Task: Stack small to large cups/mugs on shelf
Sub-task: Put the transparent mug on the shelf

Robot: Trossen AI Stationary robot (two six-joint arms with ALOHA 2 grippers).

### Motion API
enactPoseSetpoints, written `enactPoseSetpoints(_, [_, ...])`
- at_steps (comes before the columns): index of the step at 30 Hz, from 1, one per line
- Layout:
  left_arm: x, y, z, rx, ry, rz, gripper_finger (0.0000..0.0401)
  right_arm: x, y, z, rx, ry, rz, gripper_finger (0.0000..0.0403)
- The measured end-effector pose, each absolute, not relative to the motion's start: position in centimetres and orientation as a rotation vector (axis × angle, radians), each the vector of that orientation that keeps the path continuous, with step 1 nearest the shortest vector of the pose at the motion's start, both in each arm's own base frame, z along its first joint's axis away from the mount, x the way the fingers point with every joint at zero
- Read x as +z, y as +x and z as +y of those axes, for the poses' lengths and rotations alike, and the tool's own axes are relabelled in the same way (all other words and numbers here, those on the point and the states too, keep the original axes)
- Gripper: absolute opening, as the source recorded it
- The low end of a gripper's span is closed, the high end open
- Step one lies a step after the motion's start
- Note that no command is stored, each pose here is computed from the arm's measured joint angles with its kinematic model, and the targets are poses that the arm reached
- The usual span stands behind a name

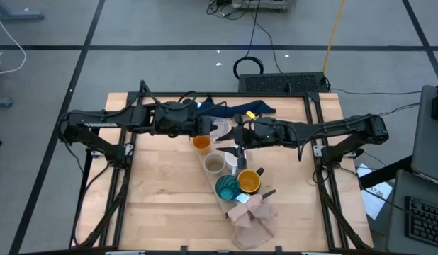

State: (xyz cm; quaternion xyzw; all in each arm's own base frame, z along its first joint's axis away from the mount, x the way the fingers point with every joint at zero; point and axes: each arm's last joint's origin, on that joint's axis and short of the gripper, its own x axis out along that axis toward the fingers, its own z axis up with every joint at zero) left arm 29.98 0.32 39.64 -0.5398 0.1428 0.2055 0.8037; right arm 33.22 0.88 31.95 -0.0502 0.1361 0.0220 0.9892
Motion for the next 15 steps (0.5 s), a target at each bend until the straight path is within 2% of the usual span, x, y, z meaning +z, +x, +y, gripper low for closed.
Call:
enactPoseSetpoints(6, [39.67,29.99,0.27,0.433,-1.163,0.307,0.0000,31.92,33.19,0.86,0.040,-0.085,0.279,0.0107])
enactPoseSetpoints(15, [39.73,30.05,0.19,0.415,-1.176,0.309,0.0000,31.70,33.10,0.81,0.034,-0.068,0.306,0.0015])
